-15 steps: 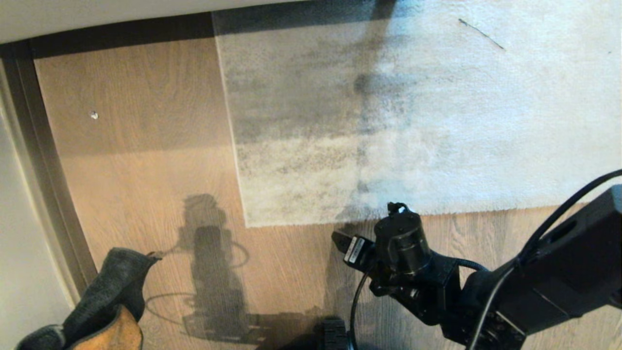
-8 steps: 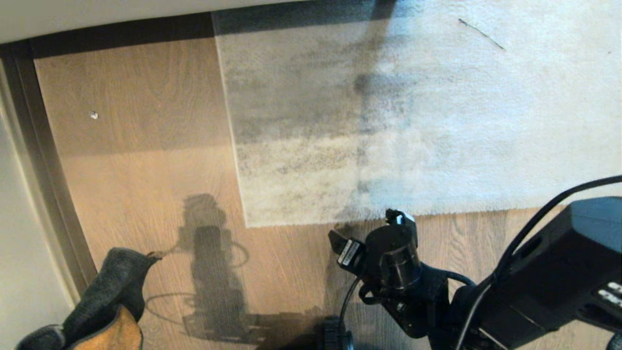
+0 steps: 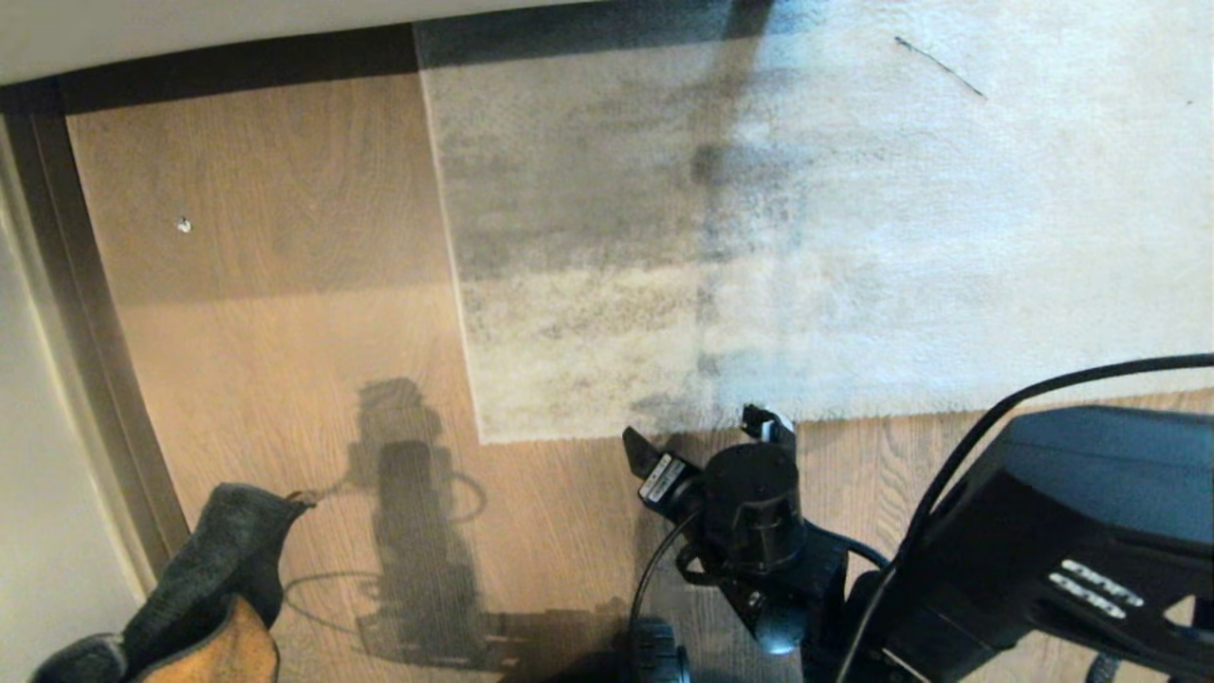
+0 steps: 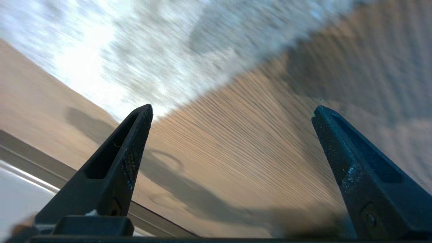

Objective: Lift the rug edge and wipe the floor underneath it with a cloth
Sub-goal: Wipe the floor under the carpet with a rag

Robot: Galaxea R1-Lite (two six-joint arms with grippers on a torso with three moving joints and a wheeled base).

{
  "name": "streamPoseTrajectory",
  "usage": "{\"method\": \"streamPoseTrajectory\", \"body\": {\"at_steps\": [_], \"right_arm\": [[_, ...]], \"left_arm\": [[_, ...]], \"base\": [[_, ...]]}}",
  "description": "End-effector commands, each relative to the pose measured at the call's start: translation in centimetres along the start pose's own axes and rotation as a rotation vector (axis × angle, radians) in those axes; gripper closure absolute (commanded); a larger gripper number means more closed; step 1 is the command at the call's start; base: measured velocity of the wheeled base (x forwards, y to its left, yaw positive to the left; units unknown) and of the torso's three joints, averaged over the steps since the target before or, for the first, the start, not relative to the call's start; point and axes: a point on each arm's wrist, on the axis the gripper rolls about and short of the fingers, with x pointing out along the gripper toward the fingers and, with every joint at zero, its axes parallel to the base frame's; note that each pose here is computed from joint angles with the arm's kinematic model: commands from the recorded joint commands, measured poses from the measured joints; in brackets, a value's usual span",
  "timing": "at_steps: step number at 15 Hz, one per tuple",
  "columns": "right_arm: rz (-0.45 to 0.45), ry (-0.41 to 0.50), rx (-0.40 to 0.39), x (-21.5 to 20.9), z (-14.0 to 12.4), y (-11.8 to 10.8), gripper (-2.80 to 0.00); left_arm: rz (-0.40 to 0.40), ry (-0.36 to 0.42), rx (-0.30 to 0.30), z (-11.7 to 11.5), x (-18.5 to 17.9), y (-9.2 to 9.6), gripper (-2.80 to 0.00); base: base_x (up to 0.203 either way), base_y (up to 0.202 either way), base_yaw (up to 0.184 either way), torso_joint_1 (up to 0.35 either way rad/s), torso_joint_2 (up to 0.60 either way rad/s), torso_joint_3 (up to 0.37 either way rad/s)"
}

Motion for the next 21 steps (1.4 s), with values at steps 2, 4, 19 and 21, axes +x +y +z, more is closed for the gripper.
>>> {"method": "streamPoseTrajectory", "body": {"at_steps": [2, 4, 19, 21], "right_arm": [[-0.006, 0.001, -0.005, 0.7, -0.8, -0.5, -2.80], [-0.009, 0.004, -0.005, 0.8, -1.0, -0.6, -2.80], [0.010, -0.071, -0.089, 3.1, -1.1, -2.0, -2.80], [0.020, -0.101, -0.091, 3.6, -0.6, -2.0, -2.80]], "left_arm": [[0.001, 0.000, -0.001, 0.0, 0.0, 0.0, 0.00], [-0.001, 0.000, 0.000, 0.0, 0.0, 0.0, 0.00], [-0.001, 0.000, 0.000, 0.0, 0.0, 0.0, 0.00], [-0.001, 0.000, 0.000, 0.0, 0.0, 0.0, 0.00]], "base": [[0.000, 0.000, 0.000, 0.000, 0.00, 0.000], [0.000, 0.000, 0.000, 0.000, 0.00, 0.000], [0.000, 0.000, 0.000, 0.000, 0.00, 0.000], [0.000, 0.000, 0.000, 0.000, 0.00, 0.000]]}}
